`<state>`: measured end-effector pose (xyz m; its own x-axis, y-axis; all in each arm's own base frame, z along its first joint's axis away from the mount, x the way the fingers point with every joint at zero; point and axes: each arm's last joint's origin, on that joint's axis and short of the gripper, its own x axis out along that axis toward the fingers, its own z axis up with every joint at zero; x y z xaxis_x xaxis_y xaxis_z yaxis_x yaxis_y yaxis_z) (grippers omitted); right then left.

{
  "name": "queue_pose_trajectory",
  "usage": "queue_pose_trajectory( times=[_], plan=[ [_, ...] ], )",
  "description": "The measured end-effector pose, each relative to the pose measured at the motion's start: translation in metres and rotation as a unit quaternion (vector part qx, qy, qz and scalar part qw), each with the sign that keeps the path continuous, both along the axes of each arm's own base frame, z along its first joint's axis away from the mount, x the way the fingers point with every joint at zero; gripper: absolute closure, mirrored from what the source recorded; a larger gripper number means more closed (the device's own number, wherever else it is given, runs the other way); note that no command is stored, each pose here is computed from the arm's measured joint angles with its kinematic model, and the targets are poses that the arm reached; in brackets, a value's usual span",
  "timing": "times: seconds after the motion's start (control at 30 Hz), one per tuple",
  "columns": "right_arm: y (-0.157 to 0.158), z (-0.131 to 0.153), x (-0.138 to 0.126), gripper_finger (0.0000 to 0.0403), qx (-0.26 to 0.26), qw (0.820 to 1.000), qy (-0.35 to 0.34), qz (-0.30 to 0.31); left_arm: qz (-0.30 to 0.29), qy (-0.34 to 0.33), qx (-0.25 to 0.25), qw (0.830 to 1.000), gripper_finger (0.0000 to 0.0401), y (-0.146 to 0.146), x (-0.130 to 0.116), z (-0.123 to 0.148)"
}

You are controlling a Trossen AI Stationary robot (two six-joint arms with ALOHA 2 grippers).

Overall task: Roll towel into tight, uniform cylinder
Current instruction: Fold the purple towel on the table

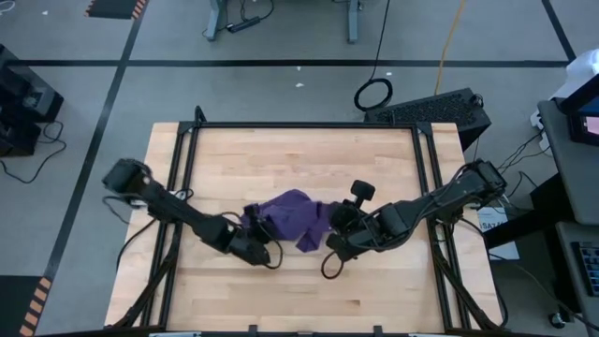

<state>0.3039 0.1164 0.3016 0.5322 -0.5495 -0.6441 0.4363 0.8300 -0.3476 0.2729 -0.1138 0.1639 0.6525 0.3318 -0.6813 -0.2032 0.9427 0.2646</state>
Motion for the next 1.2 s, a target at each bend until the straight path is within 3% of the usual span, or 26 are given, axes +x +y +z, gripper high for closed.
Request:
queue_pose_trajectory(
  times=[0.1, 0.2, 0.27, 0.4, 0.5, 0.8, 0.97, 1.1, 1.2],
  plan=[
    [0.007, -0.001, -0.003, 0.0403, 0.007, 1.0, -0.004, 0.001, -0.024, -0.042, -0.02, 0.999, 0.0396, 0.001, -0.01, 0.032],
    [0.013, -0.004, -0.005, 0.0403, 0.013, 1.0, -0.005, 0.0, -0.08, -0.048, -0.078, 0.993, 0.0391, -0.002, -0.017, 0.048],
    [0.017, -0.006, -0.005, 0.0403, 0.016, 1.0, -0.008, -0.003, -0.112, -0.021, -0.097, 0.989, 0.0384, -0.006, -0.023, 0.041],
    [0.02, -0.009, -0.006, 0.0403, 0.017, 1.0, -0.007, -0.003, -0.144, 0.041, -0.067, 0.986, 0.0355, -0.018, -0.03, 0.01],
    [0.021, -0.009, -0.005, 0.0403, 0.019, 1.0, -0.008, -0.005, -0.125, 0.053, -0.018, 0.991, 0.0325, -0.021, -0.027, -0.007],
    [0.021, -0.009, -0.005, 0.0403, 0.022, 1.0, -0.011, -0.008, -0.106, 0.097, -0.023, 0.989, 0.0232, -0.01, -0.002, -0.051],
    [0.021, -0.009, -0.005, 0.0403, 0.023, 1.0, -0.012, -0.008, -0.104, 0.107, -0.048, 0.988, 0.0258, 0.001, 0.002, -0.052],
    [0.021, -0.009, -0.005, 0.0403, 0.023, 1.0, -0.011, -0.008, -0.103, 0.096, -0.04, 0.989, 0.0291, 0.004, -0.002, -0.039],
    [0.022, -0.009, -0.006, 0.0403, 0.022, 1.0, -0.01, -0.006, -0.099, 0.08, -0.041, 0.991, 0.0293, 0.006, -0.006, -0.021]
  ],
)
